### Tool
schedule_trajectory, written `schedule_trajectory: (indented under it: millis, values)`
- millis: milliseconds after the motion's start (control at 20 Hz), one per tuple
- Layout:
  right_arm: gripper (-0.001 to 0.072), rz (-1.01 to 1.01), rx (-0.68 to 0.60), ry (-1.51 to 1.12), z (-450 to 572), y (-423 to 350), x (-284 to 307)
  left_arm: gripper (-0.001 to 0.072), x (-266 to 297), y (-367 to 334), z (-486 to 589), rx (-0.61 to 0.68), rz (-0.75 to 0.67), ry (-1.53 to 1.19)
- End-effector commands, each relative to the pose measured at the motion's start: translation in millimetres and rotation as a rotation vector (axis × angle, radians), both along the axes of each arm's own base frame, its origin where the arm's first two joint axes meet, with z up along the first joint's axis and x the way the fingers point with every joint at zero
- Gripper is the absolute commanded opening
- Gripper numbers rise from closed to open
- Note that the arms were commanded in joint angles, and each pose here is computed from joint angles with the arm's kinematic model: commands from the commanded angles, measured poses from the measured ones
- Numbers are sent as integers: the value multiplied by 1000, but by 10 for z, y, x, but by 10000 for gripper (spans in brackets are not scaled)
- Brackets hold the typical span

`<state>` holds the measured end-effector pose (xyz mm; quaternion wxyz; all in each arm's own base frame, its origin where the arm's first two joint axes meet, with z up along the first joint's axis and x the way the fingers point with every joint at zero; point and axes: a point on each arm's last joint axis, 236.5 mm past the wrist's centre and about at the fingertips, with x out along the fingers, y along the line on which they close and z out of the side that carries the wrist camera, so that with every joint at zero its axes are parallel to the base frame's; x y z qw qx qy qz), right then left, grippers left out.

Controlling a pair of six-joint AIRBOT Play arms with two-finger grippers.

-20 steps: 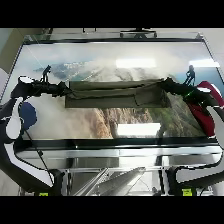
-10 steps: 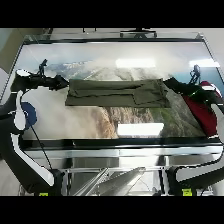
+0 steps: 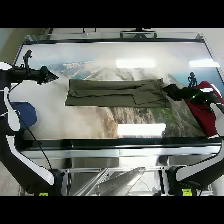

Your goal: Fold the shirts.

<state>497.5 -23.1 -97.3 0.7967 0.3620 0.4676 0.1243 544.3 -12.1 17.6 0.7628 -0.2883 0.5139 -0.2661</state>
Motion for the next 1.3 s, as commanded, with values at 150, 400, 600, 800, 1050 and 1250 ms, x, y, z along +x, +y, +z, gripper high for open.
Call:
schedule_trajectory:
  millis: [150, 400, 600, 800, 1050, 1250]
  values:
    - [308, 112, 102, 66, -16, 455, 26, 2, -192, -607, 24, -1, -161, 2]
    - [15, 155, 94, -12, 383, 510, 196, 2, -335, -1857, -57, 38, -386, -82]
    - [15, 213, 129, -130, 1198, 639, 251, 2, -170, -2810, -593, 191, -395, -209]
    - [15, 286, 211, -301, 2127, 939, 240, 3, -398, -3589, -1059, 209, -427, -218]
    - [16, 381, 214, -421, 2713, 1327, 172, 4, -477, -3940, -1213, 195, -398, -227]
    - [16, 424, 232, -421, 2741, 1574, 119, 4, -332, -4015, -920, 119, -354, -256]
